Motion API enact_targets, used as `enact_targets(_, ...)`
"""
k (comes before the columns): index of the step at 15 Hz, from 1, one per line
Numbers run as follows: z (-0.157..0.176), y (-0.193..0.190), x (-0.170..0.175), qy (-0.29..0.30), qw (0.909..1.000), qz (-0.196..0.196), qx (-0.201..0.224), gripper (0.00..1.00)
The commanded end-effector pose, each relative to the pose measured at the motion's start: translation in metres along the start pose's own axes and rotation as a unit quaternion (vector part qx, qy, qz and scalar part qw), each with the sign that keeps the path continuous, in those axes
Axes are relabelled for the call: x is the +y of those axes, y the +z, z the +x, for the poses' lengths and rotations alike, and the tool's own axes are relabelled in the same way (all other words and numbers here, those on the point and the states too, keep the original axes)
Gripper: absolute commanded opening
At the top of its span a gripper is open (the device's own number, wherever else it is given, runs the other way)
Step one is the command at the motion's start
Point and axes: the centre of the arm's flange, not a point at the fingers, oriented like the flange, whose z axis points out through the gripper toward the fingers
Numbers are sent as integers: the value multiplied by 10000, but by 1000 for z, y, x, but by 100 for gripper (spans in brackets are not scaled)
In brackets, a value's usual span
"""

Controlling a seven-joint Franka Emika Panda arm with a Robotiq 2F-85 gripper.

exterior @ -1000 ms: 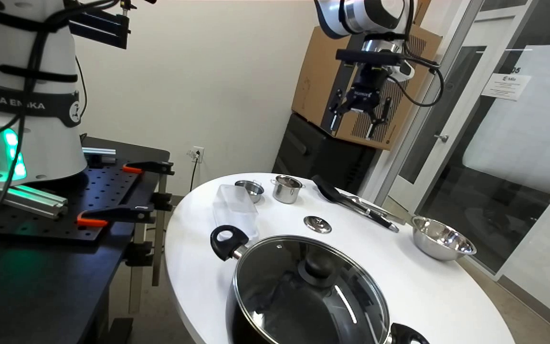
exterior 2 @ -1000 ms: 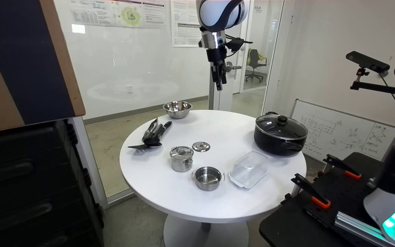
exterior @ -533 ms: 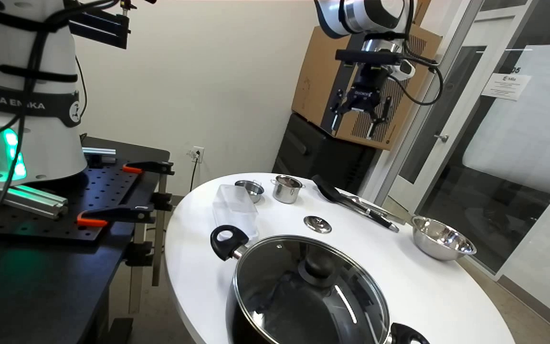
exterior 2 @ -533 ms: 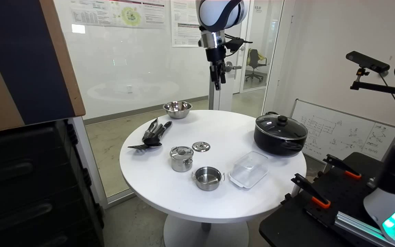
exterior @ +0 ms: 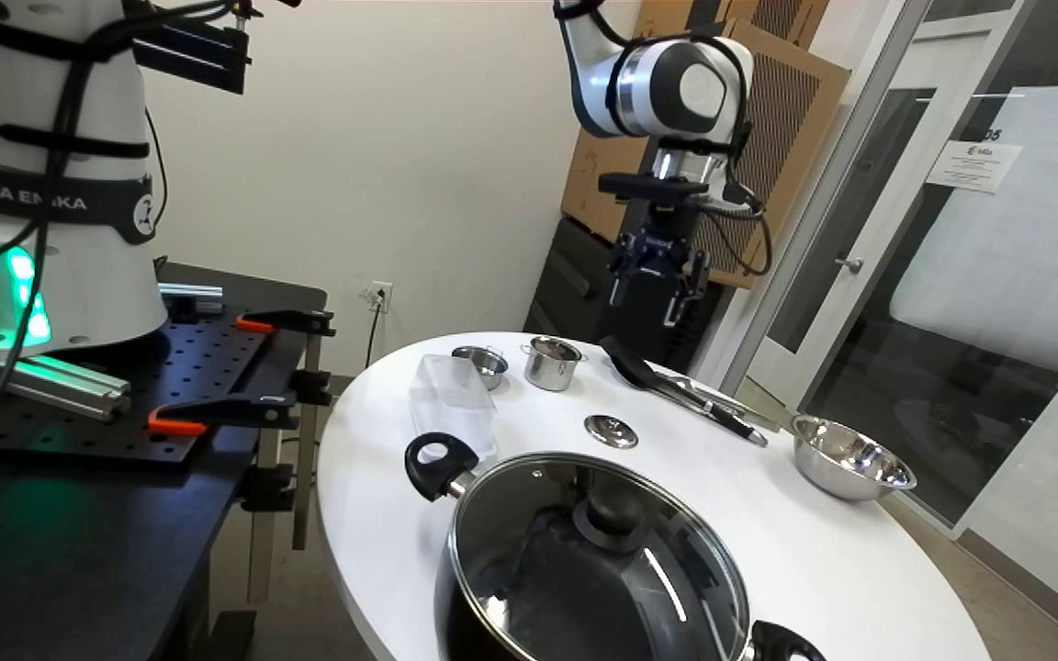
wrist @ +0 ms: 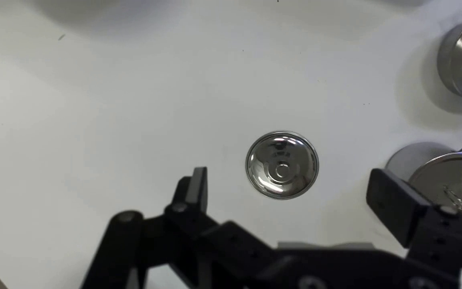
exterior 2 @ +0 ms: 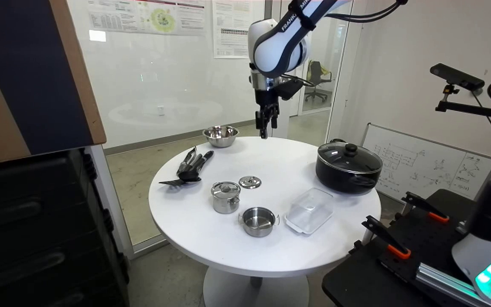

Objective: Pick up the silver lid from the table and put it on the small silver pot

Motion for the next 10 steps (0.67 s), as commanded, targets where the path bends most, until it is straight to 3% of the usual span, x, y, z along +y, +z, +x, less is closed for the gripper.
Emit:
enact_targets(1,1,51,1,579,9982,-51,160,100)
enact_targets(5,8,89,-4,772,9969,-90,151,100)
enact_targets(10,3,88,-9,680,9976,44,87,100)
